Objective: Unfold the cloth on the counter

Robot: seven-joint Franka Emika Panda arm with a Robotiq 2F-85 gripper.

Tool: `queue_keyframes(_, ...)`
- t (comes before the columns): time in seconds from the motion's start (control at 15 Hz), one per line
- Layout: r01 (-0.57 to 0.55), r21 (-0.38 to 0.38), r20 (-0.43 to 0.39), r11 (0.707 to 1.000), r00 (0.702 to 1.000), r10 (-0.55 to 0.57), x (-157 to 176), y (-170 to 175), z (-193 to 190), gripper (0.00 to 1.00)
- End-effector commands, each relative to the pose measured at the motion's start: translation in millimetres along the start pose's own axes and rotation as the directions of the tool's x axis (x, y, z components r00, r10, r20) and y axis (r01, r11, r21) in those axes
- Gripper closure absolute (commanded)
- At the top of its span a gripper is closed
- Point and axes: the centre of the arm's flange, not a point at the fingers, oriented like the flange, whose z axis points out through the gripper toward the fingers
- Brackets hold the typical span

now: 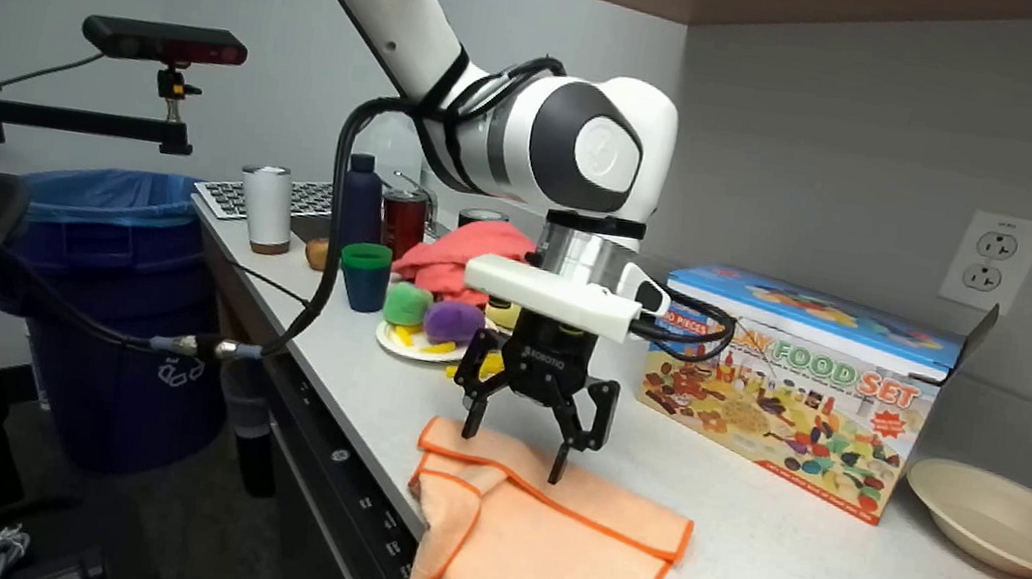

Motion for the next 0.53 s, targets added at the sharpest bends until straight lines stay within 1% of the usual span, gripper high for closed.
queue_keyframes(0.0,-0.012,0.031,-0.033,0.999,0.999,0.013,-2,12,18,0.0)
queue_keyframes(0.33,-0.029,0.074,-0.062,0.997,0.997,0.034,12,18,41,0.0)
queue_keyframes(0.47,-0.051,0.086,-0.083,0.995,0.995,0.058,16,20,46,0.0)
